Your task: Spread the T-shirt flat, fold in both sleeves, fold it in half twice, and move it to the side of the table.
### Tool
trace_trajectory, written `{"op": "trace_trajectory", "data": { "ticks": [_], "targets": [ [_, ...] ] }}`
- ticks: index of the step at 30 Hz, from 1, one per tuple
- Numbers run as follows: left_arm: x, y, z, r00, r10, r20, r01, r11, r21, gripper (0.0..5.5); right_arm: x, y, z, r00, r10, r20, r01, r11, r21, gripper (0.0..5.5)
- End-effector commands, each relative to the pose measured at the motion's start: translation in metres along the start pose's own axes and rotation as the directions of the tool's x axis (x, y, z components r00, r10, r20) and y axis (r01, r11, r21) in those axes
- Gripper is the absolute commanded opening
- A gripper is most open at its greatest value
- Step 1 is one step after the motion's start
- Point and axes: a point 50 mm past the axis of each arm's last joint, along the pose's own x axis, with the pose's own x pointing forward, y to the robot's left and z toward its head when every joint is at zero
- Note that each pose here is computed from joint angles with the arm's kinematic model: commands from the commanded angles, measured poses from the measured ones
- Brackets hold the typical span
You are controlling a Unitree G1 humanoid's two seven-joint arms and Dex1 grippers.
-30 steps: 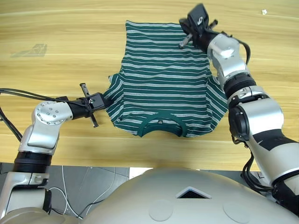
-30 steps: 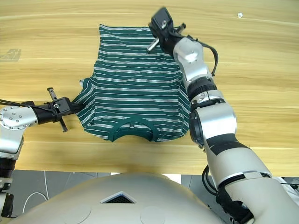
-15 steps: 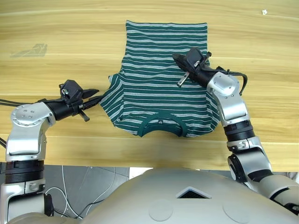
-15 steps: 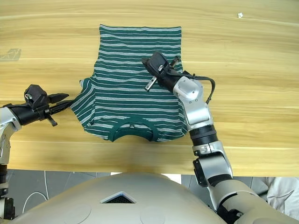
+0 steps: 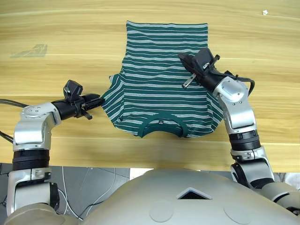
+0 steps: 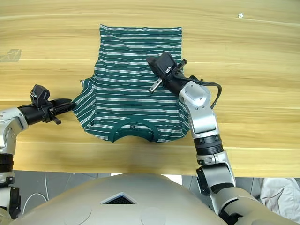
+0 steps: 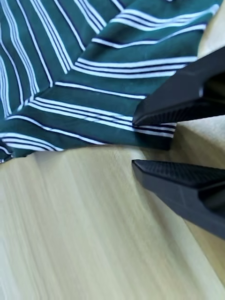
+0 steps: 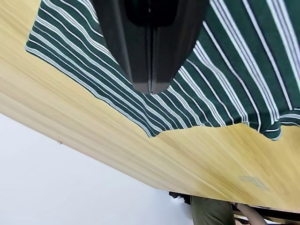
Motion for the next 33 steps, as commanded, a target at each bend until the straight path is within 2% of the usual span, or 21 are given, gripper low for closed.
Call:
{"op": "trace_trajectory", "data": {
  "ticks": [1,10,13,16,23,28,33],
  "targets": [
    [0.001,-0.003,-0.018,0.996,-0.016,-0.093,0.016,1.000,-0.007,1.21,-0.007,-0.001,0.007,1.000,-0.006,0.012,0.006,1.000,-0.006,0.00],
    [-0.002,-0.011,-0.015,0.995,-0.074,-0.071,0.076,0.997,0.026,0.02,-0.014,-0.015,0.007,0.997,-0.078,0.004,0.078,0.997,0.003,0.00],
    [-0.002,-0.009,-0.012,0.998,-0.055,-0.043,0.056,0.998,0.031,0.02,-0.017,-0.018,0.007,0.996,-0.094,0.005,0.094,0.996,0.004,0.00],
    [-0.007,-0.014,0.004,0.996,-0.079,0.050,0.077,0.996,0.042,0.02,-0.022,-0.022,0.007,0.994,-0.106,0.000,0.106,0.994,0.005,0.00],
    [-0.014,-0.047,0.044,0.951,-0.213,0.226,0.192,0.975,0.112,0.02,-0.031,-0.023,0.001,0.993,-0.120,-0.021,0.121,0.993,0.018,0.00],
    [0.003,-0.072,0.050,0.941,-0.287,0.180,0.256,0.950,0.178,0.02,-0.033,-0.024,0.000,0.992,-0.121,-0.027,0.122,0.992,0.022,0.00],
    [0.039,-0.095,0.044,0.949,-0.299,0.103,0.272,0.938,0.214,0.02,-0.045,-0.026,-0.004,0.989,-0.134,-0.061,0.135,0.991,0.007,0.00]
  ]
}}
